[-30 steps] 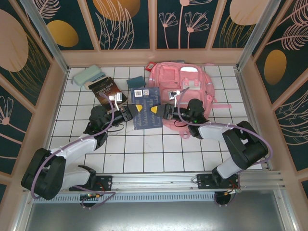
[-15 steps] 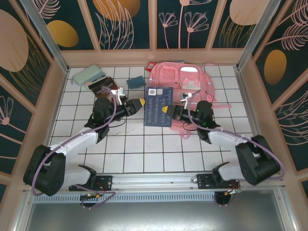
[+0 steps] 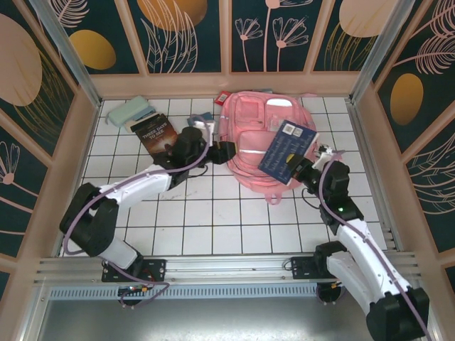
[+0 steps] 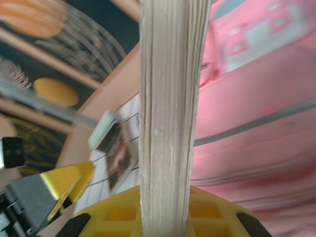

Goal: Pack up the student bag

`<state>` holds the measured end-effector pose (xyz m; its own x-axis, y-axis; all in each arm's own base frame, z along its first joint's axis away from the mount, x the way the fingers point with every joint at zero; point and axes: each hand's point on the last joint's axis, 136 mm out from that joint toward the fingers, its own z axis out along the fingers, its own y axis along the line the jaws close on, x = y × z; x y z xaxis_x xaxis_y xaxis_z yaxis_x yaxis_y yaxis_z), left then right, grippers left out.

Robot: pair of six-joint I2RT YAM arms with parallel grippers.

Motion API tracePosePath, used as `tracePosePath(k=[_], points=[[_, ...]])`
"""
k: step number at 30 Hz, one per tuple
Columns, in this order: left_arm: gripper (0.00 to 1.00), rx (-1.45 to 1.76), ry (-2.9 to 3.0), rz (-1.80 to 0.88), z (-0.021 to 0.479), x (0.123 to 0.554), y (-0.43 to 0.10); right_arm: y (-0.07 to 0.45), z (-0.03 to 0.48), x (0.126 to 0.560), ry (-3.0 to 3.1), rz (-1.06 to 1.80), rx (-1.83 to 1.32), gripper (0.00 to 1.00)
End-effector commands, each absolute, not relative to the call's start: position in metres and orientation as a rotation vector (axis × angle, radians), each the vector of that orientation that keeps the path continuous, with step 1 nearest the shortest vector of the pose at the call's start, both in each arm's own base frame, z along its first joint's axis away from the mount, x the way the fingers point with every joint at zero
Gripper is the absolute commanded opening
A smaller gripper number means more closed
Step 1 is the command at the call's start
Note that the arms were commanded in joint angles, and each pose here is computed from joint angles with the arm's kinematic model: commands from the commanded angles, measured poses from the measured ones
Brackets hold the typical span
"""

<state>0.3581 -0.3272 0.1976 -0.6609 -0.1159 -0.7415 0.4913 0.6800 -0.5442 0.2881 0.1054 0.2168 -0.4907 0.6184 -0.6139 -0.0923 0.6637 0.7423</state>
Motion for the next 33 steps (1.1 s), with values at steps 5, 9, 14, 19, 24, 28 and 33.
tracePosePath(k=[5, 9, 14, 19, 24, 28, 33], points=[[0.48, 0.704, 2.103, -0.464, 0.152, 0.361, -0.389, 0.047, 0.189, 0.277, 1.943, 0.698, 0.645, 0.00], [0.49, 0.884, 2.062, -0.340, 0.133, 0.356, -0.418, 0.031, 0.185, 0.271, 1.942, 0.662, 0.697, 0.00], [0.51, 1.023, 2.023, -0.211, 0.109, 0.356, -0.438, 0.020, 0.188, 0.266, 1.921, 0.674, 0.715, 0.00], [0.52, 1.086, 2.011, -0.080, 0.088, 0.365, -0.444, 0.018, 0.181, 0.264, 1.929, 0.706, 0.728, 0.00], [0.54, 1.130, 1.986, 0.026, 0.075, 0.376, -0.443, 0.019, 0.179, 0.263, 1.931, 0.737, 0.723, 0.00], [0.47, 1.166, 1.964, 0.101, 0.067, 0.382, -0.444, 0.020, 0.178, 0.263, 1.933, 0.747, 0.724, 0.00], [0.00, 1.126, 1.939, 0.116, 0.079, 0.386, -0.443, 0.018, 0.177, 0.262, 1.936, 0.737, 0.732, 0.00]])
